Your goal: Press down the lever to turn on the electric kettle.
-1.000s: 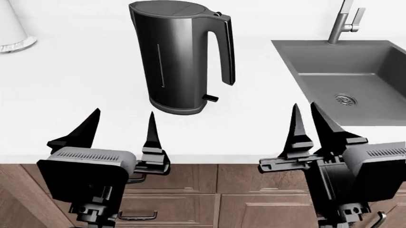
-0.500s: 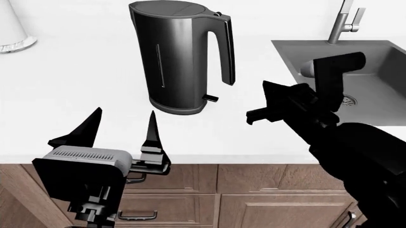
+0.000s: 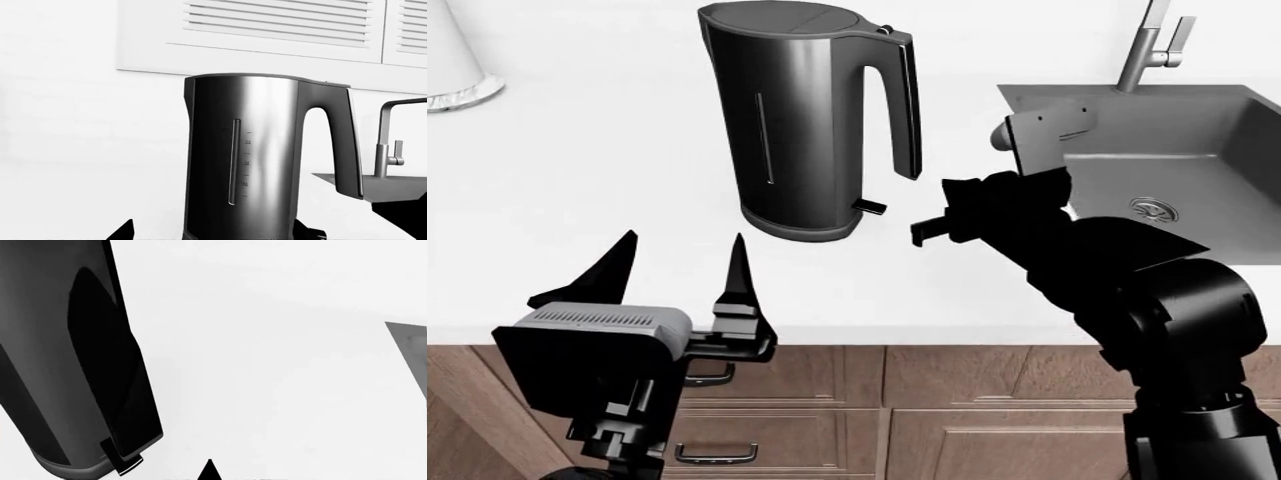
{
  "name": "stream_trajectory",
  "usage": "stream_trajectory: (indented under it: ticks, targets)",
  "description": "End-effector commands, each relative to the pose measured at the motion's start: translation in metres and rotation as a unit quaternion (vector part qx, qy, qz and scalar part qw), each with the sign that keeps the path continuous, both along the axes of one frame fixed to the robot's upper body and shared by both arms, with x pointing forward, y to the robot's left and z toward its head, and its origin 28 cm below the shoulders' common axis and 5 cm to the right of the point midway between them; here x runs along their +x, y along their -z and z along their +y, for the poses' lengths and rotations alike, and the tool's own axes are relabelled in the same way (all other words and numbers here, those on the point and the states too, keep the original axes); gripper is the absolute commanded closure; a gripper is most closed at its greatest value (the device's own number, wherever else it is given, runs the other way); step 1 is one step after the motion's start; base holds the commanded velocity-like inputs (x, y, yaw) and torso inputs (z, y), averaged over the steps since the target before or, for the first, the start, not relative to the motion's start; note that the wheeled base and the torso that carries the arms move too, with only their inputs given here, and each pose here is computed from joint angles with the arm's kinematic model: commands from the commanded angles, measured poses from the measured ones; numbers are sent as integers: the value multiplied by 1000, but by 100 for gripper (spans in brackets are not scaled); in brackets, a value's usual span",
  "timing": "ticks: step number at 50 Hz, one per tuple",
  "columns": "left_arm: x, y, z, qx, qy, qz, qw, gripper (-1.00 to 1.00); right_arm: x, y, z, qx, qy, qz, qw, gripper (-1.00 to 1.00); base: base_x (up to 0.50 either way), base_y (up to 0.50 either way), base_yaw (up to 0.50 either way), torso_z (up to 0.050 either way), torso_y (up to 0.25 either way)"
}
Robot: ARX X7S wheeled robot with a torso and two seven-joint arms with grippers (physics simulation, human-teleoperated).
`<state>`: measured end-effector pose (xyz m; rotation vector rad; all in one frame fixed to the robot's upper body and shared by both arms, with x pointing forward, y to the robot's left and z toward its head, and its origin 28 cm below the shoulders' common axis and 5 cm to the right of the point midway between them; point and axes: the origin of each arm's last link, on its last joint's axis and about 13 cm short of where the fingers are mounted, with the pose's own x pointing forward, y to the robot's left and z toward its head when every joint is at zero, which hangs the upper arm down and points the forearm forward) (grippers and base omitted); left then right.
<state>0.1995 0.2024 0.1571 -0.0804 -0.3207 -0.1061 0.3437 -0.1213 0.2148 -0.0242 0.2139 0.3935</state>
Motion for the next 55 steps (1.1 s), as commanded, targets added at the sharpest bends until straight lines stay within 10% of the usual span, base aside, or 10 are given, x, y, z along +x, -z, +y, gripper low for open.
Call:
stream_trajectory:
  ticks: [1, 55]
  targets:
    - [2, 2, 2, -2, -2, 4, 1000, -100, 7, 10, 11, -7, -20, 16, 1000, 100, 0, 0, 0, 0, 0]
    - [11, 15, 10, -3, -15, 27, 1000, -100, 50, 44, 47, 1, -70, 43, 997, 100, 1, 0, 0, 0, 0]
